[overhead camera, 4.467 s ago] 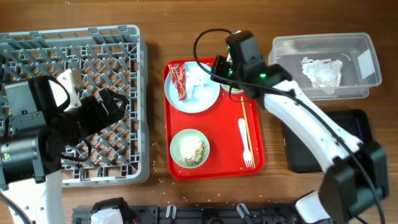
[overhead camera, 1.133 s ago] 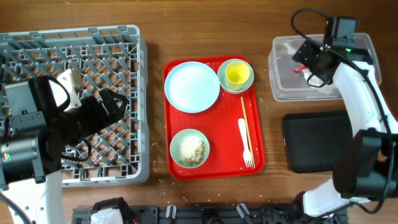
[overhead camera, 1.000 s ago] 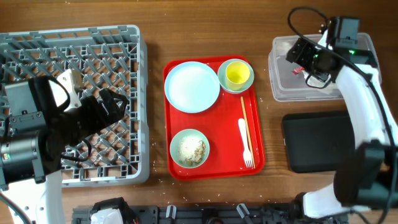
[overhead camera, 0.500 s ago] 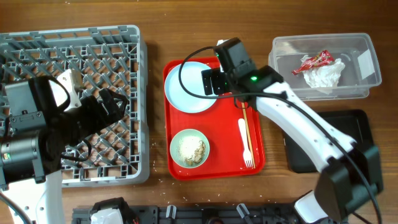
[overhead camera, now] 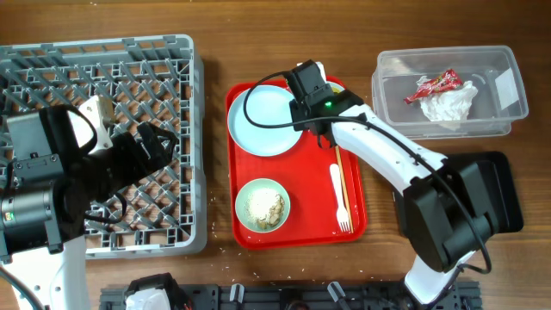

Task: Sort waste into correct bins and load items into the dishwasher rack
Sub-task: 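Carry the red wrapper to the clear bin and release it, then grasp the rim of the rice bowl with the right gripper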

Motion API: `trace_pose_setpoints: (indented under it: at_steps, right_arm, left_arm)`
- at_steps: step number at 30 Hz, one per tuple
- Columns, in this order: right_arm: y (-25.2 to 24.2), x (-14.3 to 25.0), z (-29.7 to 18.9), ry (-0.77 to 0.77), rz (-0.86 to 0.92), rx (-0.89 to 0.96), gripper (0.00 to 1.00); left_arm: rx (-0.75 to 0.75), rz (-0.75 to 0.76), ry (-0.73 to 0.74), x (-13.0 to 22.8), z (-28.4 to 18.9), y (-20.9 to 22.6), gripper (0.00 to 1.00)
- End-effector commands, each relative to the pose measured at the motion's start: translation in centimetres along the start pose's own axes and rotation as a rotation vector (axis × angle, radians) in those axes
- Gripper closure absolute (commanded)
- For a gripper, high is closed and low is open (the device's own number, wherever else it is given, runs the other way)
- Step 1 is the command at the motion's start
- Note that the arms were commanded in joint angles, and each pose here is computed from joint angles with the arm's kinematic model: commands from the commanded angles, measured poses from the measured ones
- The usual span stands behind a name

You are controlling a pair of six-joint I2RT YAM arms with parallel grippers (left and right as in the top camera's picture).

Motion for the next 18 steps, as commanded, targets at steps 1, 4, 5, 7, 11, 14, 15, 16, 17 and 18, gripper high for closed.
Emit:
trace_pose_setpoints:
  at_steps: [1,4,5,7,11,14,15,16,17,18]
  right_arm:
    - [-0.2,0.5,0.6,0.016,-0.003,0.026,0.63]
    - [-0.4,0.1,-0.2,0.001,0.005,0.025,0.66]
    - [-0.5,-0.1,-0.6,-0.009,0.009,0.023,0.66]
    - [-0.7,-0.4,-1.5,-0.028,0.014,0.02,0.64]
    - [-1.5,-1.2,-4.4,-0.075,0.077,0.016,0.57]
    - [0.0,-2.9,-9.0,-0.189,0.094,-0.186,0.54]
    - [1.7,-3.6,-10.6,-0.227,0.082,-0.346,0.54]
    - [3.6,-4.0,-11.6,-0.25,0.06,-0.491,0.55]
    - [5.0,-3.9,-11.8,-0.242,0.041,-0.561,0.55]
    - [6.3,-3.3,-11.3,-0.215,0.017,-0.57,0.55]
  left_arm:
    - [0.006,-0.005,-0.016,-0.2,-0.4,-0.2,0.0]
    - [0.006,-0.005,-0.016,-0.2,-0.4,-0.2,0.0]
    - [0.006,-0.005,-0.016,-0.2,-0.4,-0.2,0.0]
    - [0.006,-0.005,-0.016,-0.2,-0.4,-0.2,0.0]
    - [0.006,-0.005,-0.016,-0.2,-0.4,-0.2,0.0]
    - [0.006,-0.005,-0.016,-0.2,-0.4,-0.2,0.0]
    - [0.006,-0.005,-0.016,-0.2,-0.4,-0.2,0.0]
    - [0.006,-0.005,-0.016,-0.2,-0.4,-0.2,0.0]
    - [0.006,-0.005,-0.016,-0.2,-0.4,-0.2,0.0]
    - [0.006,-0.005,-0.016,-0.2,-0.4,-0.2,0.0]
Point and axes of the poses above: each gripper's point midway between its finger pads, its own z axis out along the fingers, its own y axis along the line the jaws close on, x = y × z, the point moved 4 cm from there along -z, back along the fingers, and after that the axes turned 14 degrees about -z, right-handed, at the moved point
